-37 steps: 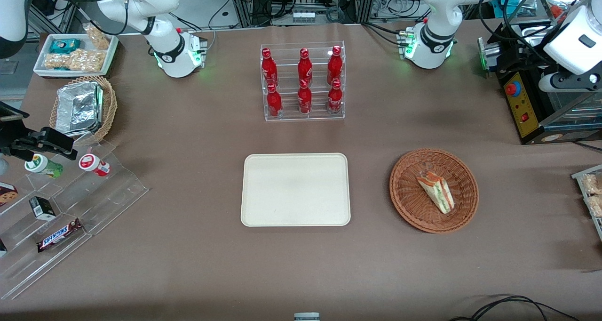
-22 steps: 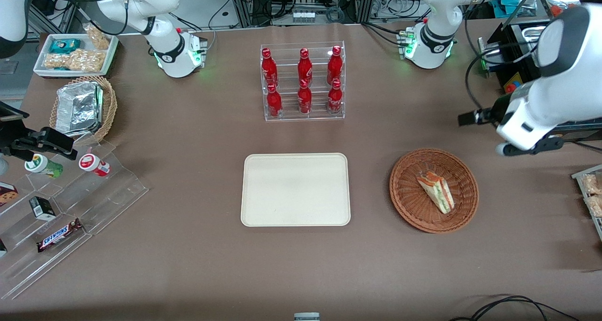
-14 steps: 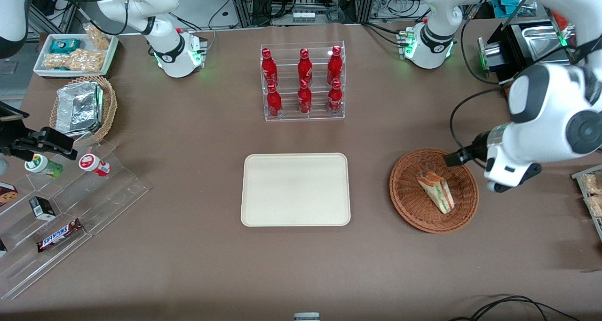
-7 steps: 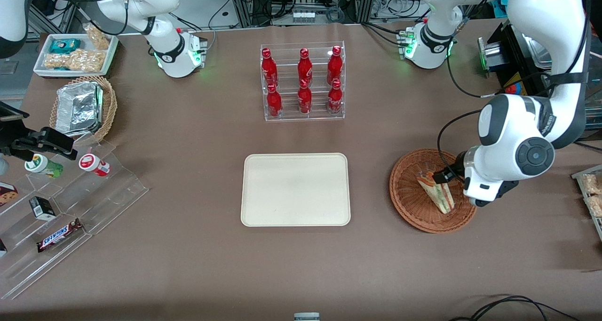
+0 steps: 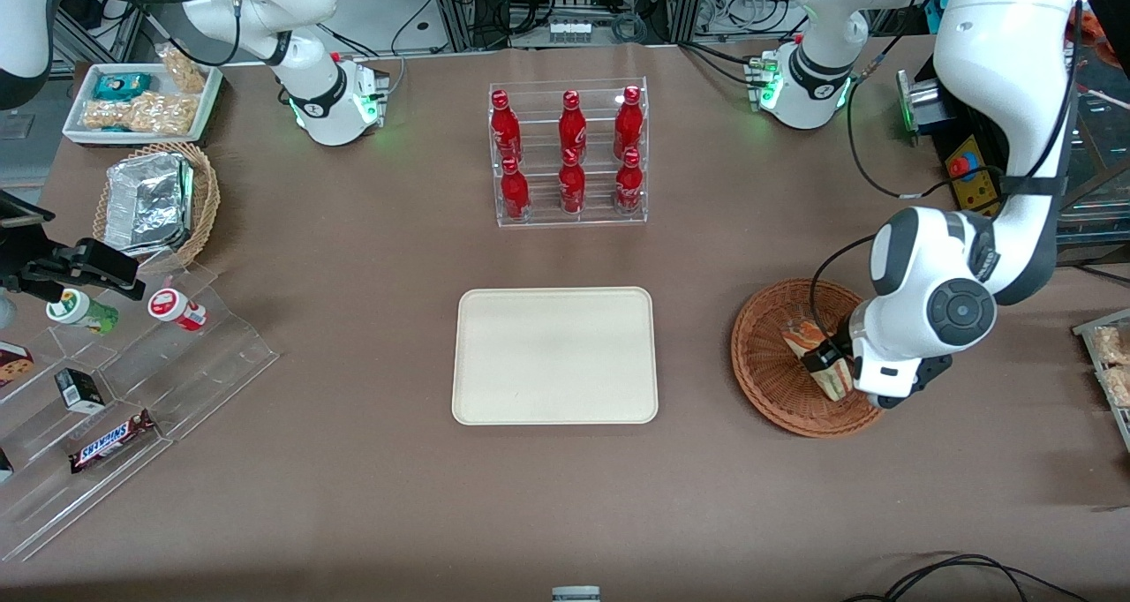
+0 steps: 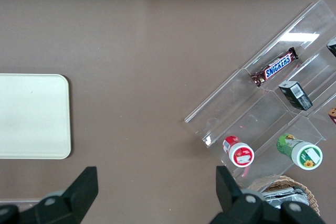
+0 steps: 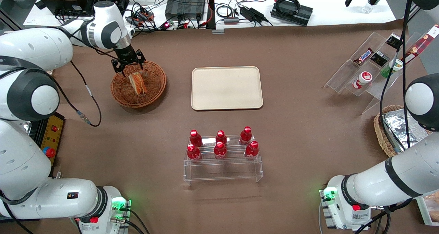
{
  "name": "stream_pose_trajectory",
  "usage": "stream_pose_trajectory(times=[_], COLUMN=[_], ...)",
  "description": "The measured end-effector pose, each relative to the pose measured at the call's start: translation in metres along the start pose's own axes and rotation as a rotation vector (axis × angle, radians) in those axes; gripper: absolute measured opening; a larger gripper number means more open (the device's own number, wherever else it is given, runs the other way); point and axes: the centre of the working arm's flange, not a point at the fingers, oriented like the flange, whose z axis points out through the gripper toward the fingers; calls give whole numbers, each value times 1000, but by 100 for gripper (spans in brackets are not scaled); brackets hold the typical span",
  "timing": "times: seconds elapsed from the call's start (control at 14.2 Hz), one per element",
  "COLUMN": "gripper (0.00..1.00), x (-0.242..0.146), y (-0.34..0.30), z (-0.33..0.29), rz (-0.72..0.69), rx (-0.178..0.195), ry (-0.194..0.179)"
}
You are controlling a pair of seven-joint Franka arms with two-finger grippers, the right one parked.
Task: Place sandwich from basket to tray
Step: 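Lower the left gripper onto the sandwich and close it, then lift the sandwich and carry it over the cream tray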
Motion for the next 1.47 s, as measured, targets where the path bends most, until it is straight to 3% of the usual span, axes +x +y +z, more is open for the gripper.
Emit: stream_pose_trajectory(times=[0.42,0.56,0.63,0.98,1.26,1.47], gripper=[100,95,89,37,17,14], x=[6,7,8,9,2,-38], y=[5,5,5,-5,-24,-3], z=[32,37,38,31,-12,-41], rz=[-16,-46,-56,-72,-74,0], rx=[-3,-3,-2,14,51,73], ry=[-12,-14,-15,-27,-44,-61])
